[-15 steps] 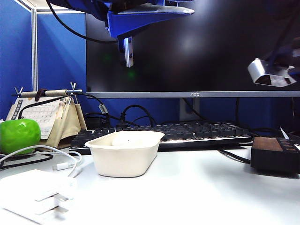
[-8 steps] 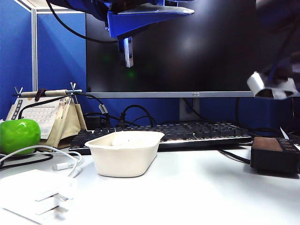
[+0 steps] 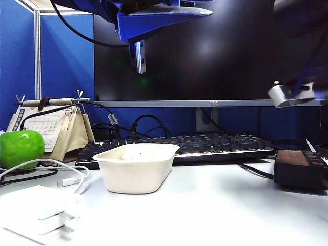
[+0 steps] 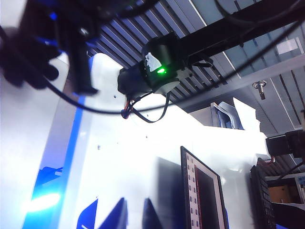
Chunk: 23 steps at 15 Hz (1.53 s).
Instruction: Place the tilting octopus upright.
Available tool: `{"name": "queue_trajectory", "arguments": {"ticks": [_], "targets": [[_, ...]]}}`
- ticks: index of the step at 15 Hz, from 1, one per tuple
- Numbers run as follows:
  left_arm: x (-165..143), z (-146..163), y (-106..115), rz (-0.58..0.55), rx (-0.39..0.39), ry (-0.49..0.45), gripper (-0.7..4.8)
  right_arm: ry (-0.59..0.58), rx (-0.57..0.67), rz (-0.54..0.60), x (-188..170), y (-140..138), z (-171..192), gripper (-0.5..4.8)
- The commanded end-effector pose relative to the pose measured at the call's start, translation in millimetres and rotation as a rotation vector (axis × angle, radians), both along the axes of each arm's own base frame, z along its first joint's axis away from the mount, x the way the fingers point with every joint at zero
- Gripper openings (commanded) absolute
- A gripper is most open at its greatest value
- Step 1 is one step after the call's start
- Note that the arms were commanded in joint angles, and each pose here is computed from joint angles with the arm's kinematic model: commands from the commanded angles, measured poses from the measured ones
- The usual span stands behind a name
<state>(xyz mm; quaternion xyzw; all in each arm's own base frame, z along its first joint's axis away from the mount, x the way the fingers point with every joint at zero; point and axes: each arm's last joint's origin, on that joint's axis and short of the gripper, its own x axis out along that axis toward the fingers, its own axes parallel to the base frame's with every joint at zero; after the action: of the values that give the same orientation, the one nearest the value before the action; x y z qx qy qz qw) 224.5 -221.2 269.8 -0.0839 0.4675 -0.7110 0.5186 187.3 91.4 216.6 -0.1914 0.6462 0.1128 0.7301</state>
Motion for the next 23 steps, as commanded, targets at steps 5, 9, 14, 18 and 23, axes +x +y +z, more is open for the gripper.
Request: {"name": "queue_trajectory", "arguments": {"ticks": [5, 9, 14, 18, 23], "targets": [[-0.1, 2.8, -0.2, -0.009, -0.021, -0.011, 0.57, -0.241, -0.101, -0.04, 19.1, 3.2, 37.3, -0.01], [-0.2, 2.8, -0.2, -0.008, -0.02, -0.009, 0.57, -0.302, -0.151, -0.05, 22.0, 2.3, 66.1, -0.01], [-0.4, 2.7, 0.0, -0.009, -0.018, -0.006, 0.57, -0.274, -0.216, -0.131, 29.7, -22.2, 63.6, -0.01], [-0.1, 2.8, -0.3, -0.009, -0.021, -0.011, 0.57, -0.191, -0.219, -0.141, 24.7, -29.4, 28.1, -0.01], [-0.1, 2.8, -0.3, -0.009, -0.021, -0.012, 0.57, -0.168, -0.199, -0.158, 18.8, -30.6, -1.7, -0.01]]}}
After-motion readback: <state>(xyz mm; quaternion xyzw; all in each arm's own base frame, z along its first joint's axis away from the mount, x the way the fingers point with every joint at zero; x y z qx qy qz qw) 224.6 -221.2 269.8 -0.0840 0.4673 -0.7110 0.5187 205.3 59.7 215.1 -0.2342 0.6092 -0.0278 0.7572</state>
